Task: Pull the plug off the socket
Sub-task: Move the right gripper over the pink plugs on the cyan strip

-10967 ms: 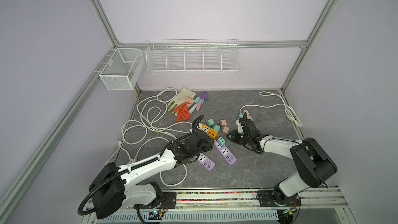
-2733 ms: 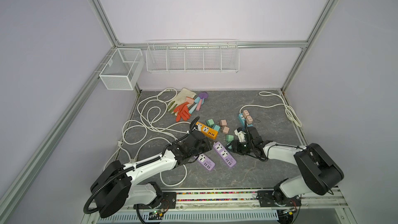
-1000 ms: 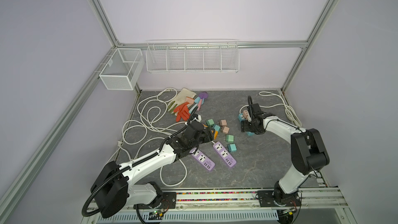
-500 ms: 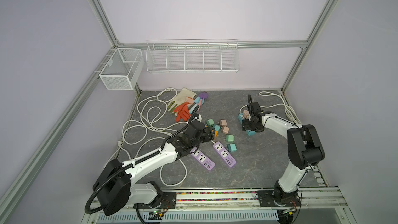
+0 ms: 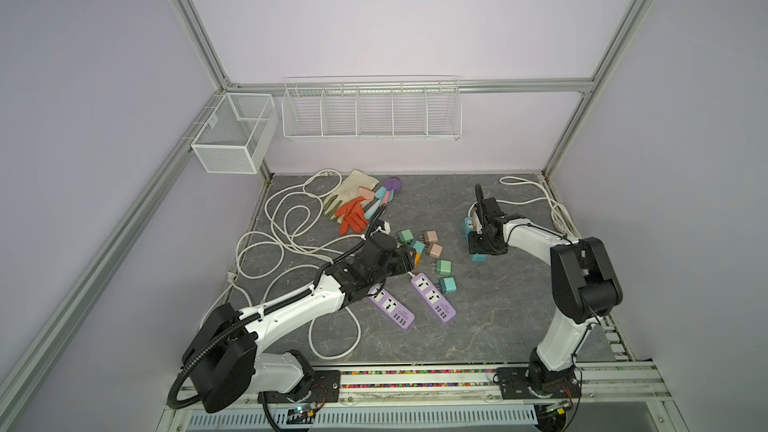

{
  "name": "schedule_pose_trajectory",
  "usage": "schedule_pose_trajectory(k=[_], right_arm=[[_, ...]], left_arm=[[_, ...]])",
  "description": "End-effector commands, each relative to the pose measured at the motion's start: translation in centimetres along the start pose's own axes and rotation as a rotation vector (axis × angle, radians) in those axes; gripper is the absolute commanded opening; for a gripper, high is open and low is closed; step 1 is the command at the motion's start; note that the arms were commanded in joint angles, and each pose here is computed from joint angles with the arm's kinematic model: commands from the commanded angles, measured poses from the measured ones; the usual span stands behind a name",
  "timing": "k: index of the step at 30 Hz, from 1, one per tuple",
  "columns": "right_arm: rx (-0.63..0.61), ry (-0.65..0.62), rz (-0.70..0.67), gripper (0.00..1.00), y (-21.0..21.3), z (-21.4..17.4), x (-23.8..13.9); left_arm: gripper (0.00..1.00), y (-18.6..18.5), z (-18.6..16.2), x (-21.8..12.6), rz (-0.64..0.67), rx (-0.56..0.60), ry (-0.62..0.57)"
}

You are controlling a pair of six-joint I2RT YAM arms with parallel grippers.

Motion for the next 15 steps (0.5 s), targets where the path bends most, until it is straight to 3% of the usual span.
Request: schedule_pose_trajectory(k=[1,15], right_arm=[[-0.001,0.048,-0.004,0.49,0.0,-1.4,0.1],[0.024,0.104,-0.004,0.45,1.2,-8.4,-2.4]], left_arm=[[0.70,-0.7,1.0,0.1,-0.024,-0.006,-0.013],[0.70,-1.2,0.2,0.1,-0.092,0.002,0.049]])
Point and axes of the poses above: each gripper's point midway between its finger pads, its own x axis out along the fingers, its own y axis along the line the jaws close on, z = x × y, the point moved 8 cm from there along -x, back along the fingers, and after that the axes turned 11 degrees about x, right-handed, at the moved point
